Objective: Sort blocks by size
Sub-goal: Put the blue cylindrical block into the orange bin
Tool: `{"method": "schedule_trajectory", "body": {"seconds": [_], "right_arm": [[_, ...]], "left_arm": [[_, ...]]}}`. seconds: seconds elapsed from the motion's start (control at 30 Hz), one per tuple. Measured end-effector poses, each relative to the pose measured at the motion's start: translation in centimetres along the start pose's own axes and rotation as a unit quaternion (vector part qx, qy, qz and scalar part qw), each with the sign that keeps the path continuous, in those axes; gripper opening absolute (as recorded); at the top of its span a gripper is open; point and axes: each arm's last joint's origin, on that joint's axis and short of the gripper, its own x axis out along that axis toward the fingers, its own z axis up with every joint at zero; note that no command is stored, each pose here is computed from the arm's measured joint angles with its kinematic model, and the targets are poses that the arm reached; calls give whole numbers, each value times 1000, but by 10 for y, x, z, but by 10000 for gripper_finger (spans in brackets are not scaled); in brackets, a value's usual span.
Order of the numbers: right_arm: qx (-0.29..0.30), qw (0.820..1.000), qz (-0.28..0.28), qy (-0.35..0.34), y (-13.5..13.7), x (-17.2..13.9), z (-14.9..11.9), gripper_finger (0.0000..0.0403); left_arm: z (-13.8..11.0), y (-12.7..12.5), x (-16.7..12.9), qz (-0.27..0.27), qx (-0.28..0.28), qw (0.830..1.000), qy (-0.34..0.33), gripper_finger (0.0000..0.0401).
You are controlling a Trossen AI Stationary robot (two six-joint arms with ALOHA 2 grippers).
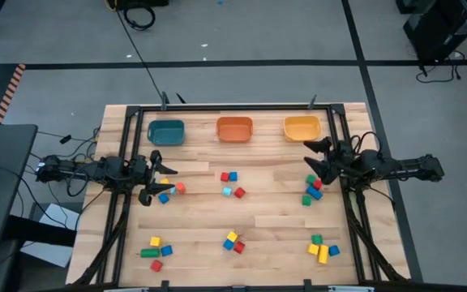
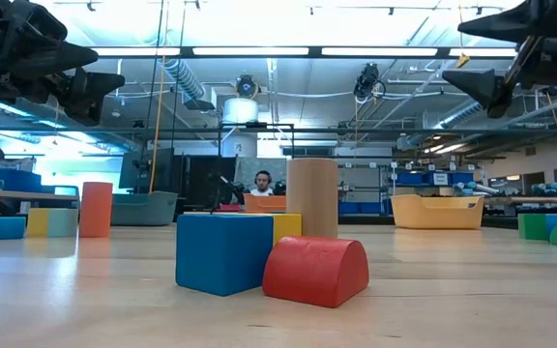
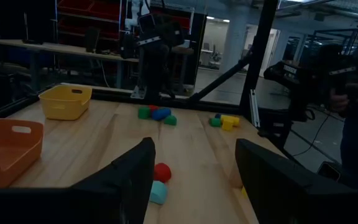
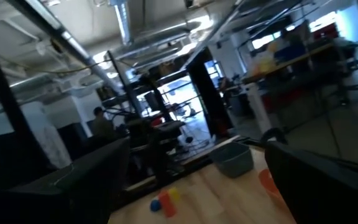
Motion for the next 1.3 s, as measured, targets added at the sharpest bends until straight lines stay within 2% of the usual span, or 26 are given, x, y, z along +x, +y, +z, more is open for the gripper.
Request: {"method": "schedule_trajectory", "body": {"seconds": [0.27, 0.4, 0.5, 0.63, 0.73, 0.87, 0.93, 1.13, 1.23, 1.3], "right_arm": [[-14, 1000, -6, -25, 1, 0, 5, 389], [-16, 1000, -8, -18, 6, 2, 18, 382], [-61, 997, -25, 41, 12, 5, 33, 379], [-122, 979, -53, 157, 22, 10, 56, 378], [-128, 957, -85, 246, 30, 16, 71, 378], [-99, 922, -145, 345, 39, 28, 84, 377], [-85, 897, -180, 395, 42, 33, 86, 377], [-26, 805, -279, 522, 47, 47, 77, 364], [11, 763, -313, 565, 48, 50, 67, 354], [25, 743, -331, 581, 50, 51, 59, 346]], "left_arm": [[0, 0, 0, 0, 0, 1000, 0, 231], [0, 0, 0, 0, 0, 1000, 0, 231], [0, 0, 0, 0, 0, 1000, 0, 231], [0, 0, 0, 0, 0, 1000, 0, 231], [0, 0, 0, 0, 0, 1000, 0, 231], [0, 0, 0, 0, 0, 1000, 0, 231], [0, 0, 0, 0, 0, 1000, 0, 231], [0, 0, 0, 0, 0, 1000, 0, 231], [0, 0, 0, 0, 0, 1000, 0, 231], [0, 0, 0, 0, 0, 1000, 0, 231]]}}
